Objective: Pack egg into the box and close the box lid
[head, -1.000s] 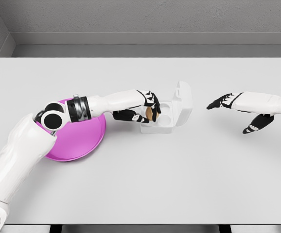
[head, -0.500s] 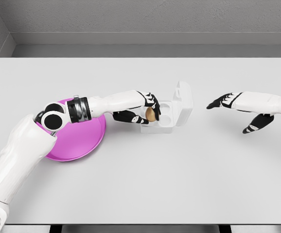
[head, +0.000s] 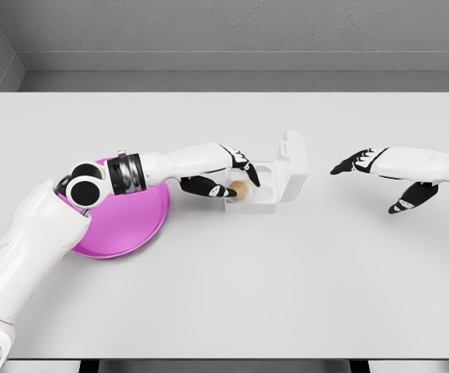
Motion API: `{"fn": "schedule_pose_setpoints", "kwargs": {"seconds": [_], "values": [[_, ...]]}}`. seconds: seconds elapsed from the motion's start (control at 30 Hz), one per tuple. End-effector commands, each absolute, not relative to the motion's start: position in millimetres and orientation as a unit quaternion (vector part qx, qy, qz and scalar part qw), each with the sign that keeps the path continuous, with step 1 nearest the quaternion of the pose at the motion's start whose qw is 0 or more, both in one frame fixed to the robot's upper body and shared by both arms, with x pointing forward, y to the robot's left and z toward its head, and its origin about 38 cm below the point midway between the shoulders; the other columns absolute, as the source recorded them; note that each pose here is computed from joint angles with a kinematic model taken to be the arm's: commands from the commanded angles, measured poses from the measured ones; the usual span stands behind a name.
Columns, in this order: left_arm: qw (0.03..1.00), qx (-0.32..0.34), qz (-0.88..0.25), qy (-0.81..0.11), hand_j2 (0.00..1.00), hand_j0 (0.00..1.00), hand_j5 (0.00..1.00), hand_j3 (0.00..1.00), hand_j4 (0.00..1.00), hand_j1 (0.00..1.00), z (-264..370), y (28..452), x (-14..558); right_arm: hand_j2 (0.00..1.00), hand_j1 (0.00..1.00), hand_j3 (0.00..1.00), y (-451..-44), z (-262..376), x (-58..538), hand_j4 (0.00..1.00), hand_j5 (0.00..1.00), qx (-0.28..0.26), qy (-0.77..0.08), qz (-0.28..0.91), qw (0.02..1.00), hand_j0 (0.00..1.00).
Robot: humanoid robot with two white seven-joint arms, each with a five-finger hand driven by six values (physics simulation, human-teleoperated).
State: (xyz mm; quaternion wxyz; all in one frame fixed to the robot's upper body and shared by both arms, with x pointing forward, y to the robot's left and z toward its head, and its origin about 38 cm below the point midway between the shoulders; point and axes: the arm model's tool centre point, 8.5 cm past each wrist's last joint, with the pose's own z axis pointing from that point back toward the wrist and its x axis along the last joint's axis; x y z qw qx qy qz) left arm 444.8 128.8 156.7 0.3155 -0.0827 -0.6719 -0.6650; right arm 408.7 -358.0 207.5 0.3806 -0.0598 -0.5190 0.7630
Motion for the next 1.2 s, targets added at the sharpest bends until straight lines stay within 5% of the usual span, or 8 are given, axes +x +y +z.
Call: {"fn": "schedule_pose_setpoints", "kwargs": {"seconds": [0.0, 0.2, 0.3, 0.4, 0.57, 0.87, 1.17], "values": [[0.318, -0.085, -0.662, -0.674, 0.64, 0.64, 0.64, 0.64, 0.64, 0.64, 157, 129, 445, 1.00, 1.00, 1.00, -358, 208, 409, 1.00, 1.00, -0.059, -0.521, 0.761, 0.383, 1.00], [0.322, -0.081, -0.659, -0.675, 0.70, 0.70, 0.70, 0.70, 0.70, 0.70, 159, 138, 447, 1.00, 1.00, 1.00, -358, 208, 409, 1.00, 1.00, -0.059, -0.521, 0.761, 0.383, 1.00], [0.310, -0.077, -0.638, -0.700, 0.74, 0.74, 0.74, 0.74, 0.74, 0.74, 200, 181, 445, 1.00, 1.00, 1.00, -364, 211, 408, 1.00, 1.00, -0.065, -0.516, 0.762, 0.385, 1.00], [0.290, -0.055, -0.650, -0.700, 1.00, 1.00, 1.00, 1.00, 1.00, 1.00, 239, 229, 426, 1.00, 1.00, 1.00, -365, 213, 408, 1.00, 1.00, -0.067, -0.517, 0.762, 0.385, 1.00], [0.324, -0.016, -0.674, -0.663, 1.00, 1.00, 1.00, 1.00, 1.00, 1.00, 263, 308, 394, 1.00, 1.00, 1.00, -363, 205, 407, 1.00, 1.00, -0.060, -0.519, 0.759, 0.389, 1.00], [0.334, -0.029, -0.671, -0.661, 1.00, 1.00, 1.00, 1.00, 1.00, 1.00, 248, 305, 391, 1.00, 1.00, 1.00, -311, 193, 412, 1.00, 1.00, -0.018, -0.556, 0.750, 0.357, 1.00], [0.333, -0.031, -0.668, -0.664, 1.00, 1.00, 1.00, 1.00, 1.00, 1.00, 247, 303, 392, 1.00, 1.00, 1.00, -299, 219, 425, 1.00, 1.00, -0.033, -0.576, 0.747, 0.331, 1.00]]}}
